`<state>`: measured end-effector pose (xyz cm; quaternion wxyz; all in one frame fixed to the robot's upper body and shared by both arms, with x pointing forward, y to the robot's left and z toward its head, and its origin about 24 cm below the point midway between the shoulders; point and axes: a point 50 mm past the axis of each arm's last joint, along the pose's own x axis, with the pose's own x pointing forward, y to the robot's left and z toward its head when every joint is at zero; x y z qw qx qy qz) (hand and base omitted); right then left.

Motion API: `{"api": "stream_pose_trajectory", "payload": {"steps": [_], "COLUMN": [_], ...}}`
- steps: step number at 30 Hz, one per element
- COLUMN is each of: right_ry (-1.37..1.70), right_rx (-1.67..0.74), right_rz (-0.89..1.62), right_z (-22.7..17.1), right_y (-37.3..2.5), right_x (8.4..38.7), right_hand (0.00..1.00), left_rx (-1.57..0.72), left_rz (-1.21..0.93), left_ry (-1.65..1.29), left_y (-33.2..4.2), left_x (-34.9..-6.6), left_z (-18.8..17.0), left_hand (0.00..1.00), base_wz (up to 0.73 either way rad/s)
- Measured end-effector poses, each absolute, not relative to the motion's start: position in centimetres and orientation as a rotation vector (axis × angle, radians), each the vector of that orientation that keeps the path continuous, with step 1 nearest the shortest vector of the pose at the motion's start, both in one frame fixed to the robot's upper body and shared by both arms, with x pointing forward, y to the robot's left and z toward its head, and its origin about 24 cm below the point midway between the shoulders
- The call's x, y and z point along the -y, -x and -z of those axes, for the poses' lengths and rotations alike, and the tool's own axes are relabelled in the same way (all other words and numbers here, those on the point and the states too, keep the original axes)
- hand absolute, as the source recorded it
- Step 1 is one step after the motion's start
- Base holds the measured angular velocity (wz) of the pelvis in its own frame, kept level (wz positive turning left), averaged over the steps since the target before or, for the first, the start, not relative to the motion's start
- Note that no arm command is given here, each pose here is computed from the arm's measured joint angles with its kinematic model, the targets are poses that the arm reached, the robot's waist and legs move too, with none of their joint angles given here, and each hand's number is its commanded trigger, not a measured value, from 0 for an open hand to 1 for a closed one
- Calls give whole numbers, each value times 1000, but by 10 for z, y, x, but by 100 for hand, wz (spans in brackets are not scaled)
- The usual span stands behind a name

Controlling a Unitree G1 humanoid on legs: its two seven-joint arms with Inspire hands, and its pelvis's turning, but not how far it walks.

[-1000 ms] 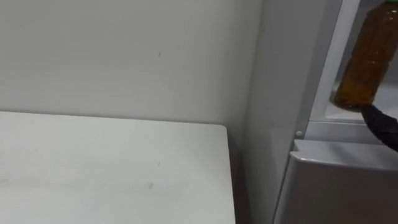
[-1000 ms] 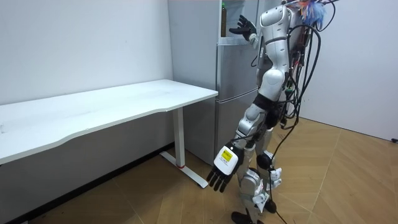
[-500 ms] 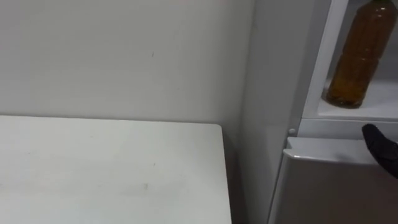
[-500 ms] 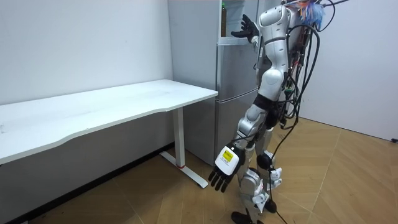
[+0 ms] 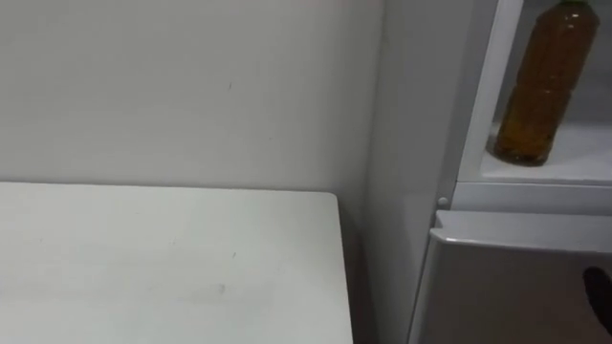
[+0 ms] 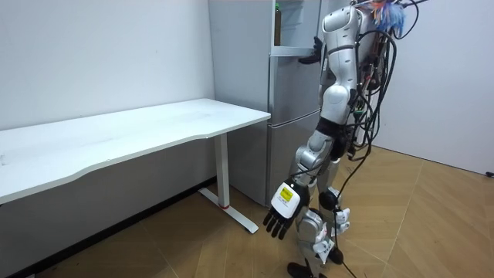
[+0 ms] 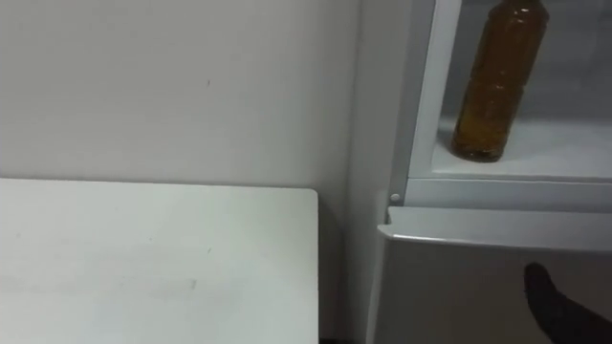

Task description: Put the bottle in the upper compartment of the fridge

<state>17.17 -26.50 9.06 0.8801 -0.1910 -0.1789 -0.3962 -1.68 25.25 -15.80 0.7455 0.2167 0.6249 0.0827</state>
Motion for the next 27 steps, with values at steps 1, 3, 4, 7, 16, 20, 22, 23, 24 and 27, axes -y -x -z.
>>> {"api": "stream_pose_trajectory", "payload": {"steps": [1,3,4,7,16,20,22,23,24,27], "right_ry": [405,422,428,432,320,268,250,255,275,312], "right_rx": [336,264,217,141,-176,-328,-413,-434,-482,-588], "right_rz": [826,818,819,836,965,1016,1029,1030,1027,1027], "right_z": [-83,-67,-58,-42,16,43,57,61,69,86], "right_y": [-170,-165,-162,-157,-130,-114,-104,-102,-96,-85], "right_x": [265,266,266,268,283,286,286,285,286,289], "right_hand": [0,0,0,0,0,0,0,0,0,0], "left_rx": [-1357,-1351,-1340,-1327,-1348,-1347,-1349,-1348,-1345,-1338], "left_rz": [-181,-193,-207,-214,-251,-272,-278,-279,-278,-272], "left_ry": [-475,-463,-456,-462,-462,-436,-425,-424,-424,-432], "left_y": [13,11,8,4,15,16,17,16,15,12], "left_x": [-252,-251,-252,-252,-252,-252,-251,-251,-251,-251], "left_z": [158,158,158,158,158,157,158,158,158,158], "left_hand": [0,0,0,0,0,0,0,0,0,0], "base_wz": [0,0,0,-11,-4,-1,0,0,4,1]}}
